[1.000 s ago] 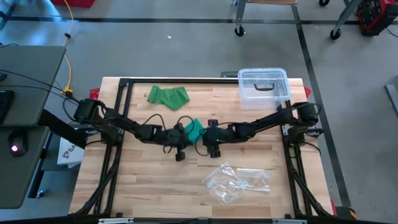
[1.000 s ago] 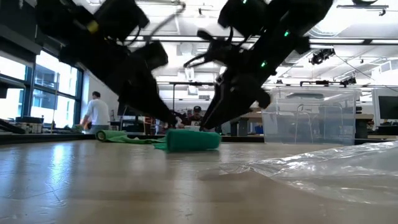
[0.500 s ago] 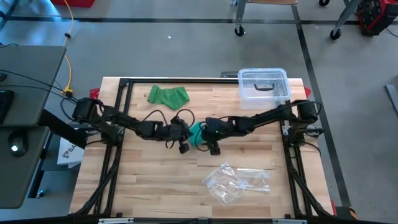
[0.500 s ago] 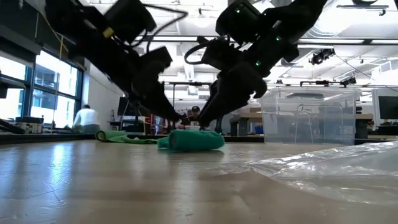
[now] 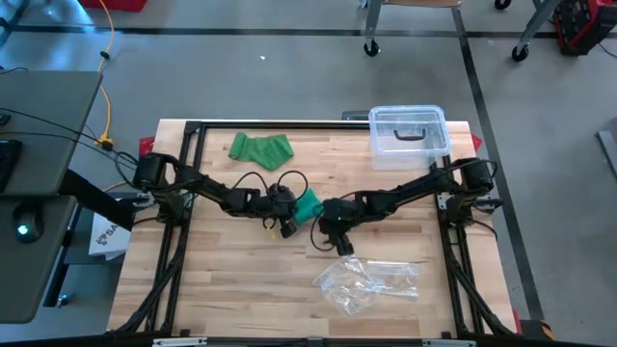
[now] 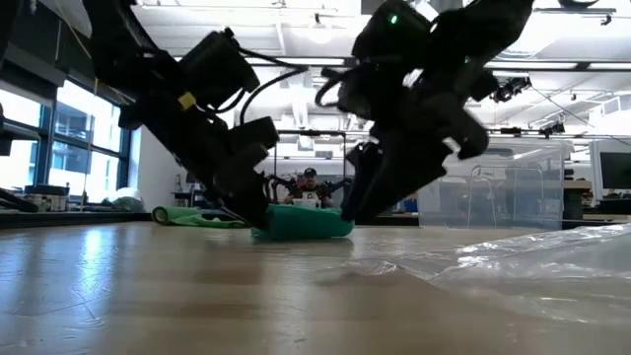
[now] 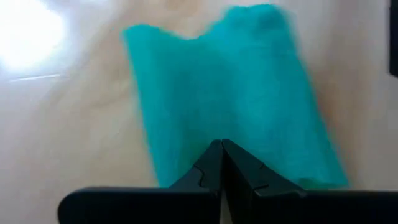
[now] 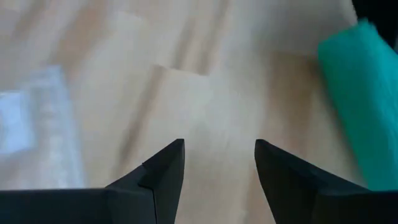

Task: Roll bandage
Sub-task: Roll the blue bandage

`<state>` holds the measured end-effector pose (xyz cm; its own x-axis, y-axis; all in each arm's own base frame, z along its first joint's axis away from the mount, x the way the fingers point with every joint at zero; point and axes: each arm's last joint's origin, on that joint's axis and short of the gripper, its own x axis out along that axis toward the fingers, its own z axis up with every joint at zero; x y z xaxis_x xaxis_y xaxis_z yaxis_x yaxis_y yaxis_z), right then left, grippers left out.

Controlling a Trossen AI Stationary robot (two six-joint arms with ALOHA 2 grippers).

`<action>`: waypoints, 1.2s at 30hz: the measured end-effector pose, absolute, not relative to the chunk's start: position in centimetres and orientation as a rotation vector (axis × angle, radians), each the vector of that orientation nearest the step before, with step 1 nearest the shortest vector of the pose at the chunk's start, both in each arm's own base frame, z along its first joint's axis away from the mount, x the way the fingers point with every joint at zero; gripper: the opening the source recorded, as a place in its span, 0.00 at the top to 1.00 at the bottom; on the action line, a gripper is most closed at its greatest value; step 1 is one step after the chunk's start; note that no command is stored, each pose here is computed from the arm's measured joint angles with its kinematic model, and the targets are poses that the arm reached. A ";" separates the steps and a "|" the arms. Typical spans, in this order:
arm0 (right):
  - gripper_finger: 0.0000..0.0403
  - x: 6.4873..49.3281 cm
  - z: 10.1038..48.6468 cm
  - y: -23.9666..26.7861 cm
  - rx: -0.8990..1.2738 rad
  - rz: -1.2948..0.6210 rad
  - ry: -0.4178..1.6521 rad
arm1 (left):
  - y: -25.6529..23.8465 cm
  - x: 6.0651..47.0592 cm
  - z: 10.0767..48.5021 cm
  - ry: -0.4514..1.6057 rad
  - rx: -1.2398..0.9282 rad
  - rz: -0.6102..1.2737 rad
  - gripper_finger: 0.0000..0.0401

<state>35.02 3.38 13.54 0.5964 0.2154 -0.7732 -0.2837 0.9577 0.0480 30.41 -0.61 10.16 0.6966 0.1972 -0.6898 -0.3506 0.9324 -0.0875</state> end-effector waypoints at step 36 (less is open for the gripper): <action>0.54 34.3 16.1 4.2 -0.147 0.225 0.839 | -3.9 31.1 11.3 0.603 -0.154 0.161 0.99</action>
